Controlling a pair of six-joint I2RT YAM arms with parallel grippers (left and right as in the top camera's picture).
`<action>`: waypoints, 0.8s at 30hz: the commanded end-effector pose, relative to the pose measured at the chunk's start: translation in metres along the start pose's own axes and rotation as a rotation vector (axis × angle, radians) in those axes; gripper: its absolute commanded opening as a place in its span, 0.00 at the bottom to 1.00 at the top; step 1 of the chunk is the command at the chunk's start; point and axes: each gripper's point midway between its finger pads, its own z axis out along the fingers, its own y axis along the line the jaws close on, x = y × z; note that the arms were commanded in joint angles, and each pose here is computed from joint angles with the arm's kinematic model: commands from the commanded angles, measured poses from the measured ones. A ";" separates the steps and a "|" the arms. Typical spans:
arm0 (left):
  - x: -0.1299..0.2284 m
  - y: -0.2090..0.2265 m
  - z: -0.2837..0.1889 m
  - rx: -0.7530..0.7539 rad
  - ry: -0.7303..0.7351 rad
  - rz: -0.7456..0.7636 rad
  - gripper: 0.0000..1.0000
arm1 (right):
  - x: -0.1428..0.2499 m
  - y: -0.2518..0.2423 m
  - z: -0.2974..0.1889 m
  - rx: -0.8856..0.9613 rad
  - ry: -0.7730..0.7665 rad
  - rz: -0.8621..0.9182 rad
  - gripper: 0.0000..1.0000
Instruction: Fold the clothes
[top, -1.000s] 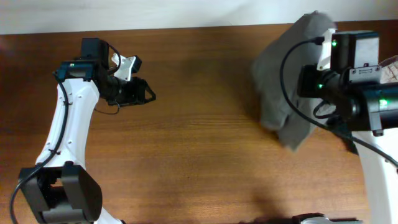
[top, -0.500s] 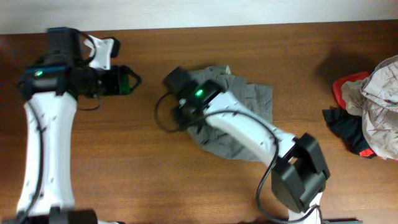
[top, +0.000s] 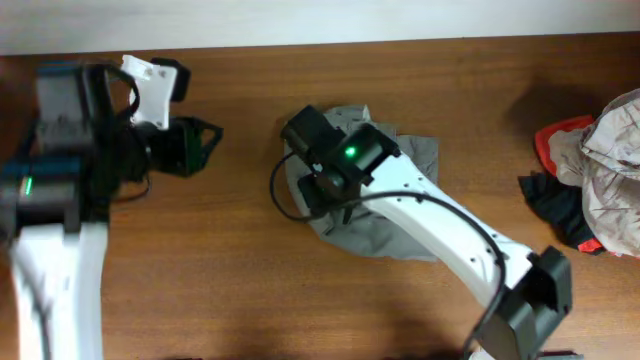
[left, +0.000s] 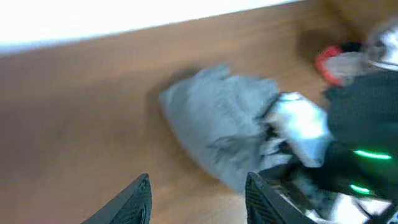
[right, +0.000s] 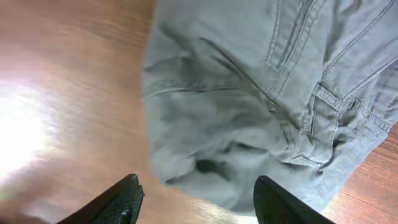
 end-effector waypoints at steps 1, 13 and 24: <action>-0.018 -0.065 -0.062 0.058 -0.191 0.280 0.52 | -0.002 0.005 -0.042 0.004 -0.114 0.027 0.64; -0.002 -0.155 -0.049 0.282 -0.171 0.567 0.56 | 0.013 -0.044 -0.138 -0.018 -0.334 0.279 0.79; 0.029 -0.172 0.056 0.176 0.101 0.670 0.55 | 0.016 -0.139 -0.095 0.016 -0.169 0.532 0.93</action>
